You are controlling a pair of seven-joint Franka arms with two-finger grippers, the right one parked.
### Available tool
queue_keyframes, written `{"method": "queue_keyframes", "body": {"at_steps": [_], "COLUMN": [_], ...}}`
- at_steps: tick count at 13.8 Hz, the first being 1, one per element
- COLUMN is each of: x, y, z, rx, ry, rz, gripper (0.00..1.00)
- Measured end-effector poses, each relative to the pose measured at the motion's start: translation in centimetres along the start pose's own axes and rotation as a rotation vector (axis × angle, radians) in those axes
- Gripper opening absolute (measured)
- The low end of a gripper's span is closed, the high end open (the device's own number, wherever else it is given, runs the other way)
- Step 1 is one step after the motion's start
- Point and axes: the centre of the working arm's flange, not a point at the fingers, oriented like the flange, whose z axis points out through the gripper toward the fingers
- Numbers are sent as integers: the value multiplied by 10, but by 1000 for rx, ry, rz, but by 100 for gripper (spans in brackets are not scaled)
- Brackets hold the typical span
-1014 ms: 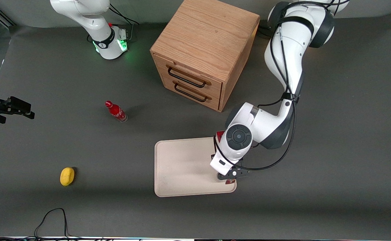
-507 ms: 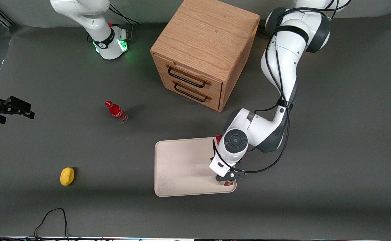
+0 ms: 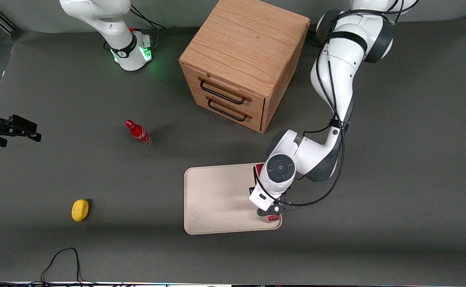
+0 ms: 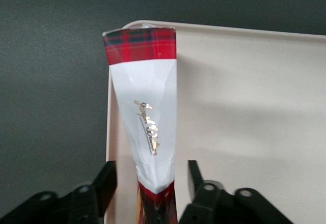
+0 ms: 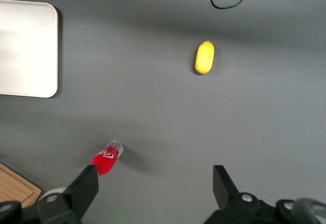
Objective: Place red cookie box on tray
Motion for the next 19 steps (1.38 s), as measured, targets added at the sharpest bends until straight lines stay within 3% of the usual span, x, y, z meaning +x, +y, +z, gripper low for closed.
{"method": "queue_keyframes", "body": {"at_steps": [2, 3, 7, 11, 15, 19], "x": [0, 0, 2, 6, 10, -24], "y": [0, 0, -3, -22, -90, -186], "z": [0, -1, -11, -86, -185, -229], "rx": [0, 0, 10, 50, 41, 62], "ry": [1, 2, -3, -35, -32, -76], "rz": [0, 0, -2, 64, 81, 62], "gripper": [93, 100, 100, 100, 100, 100]}}
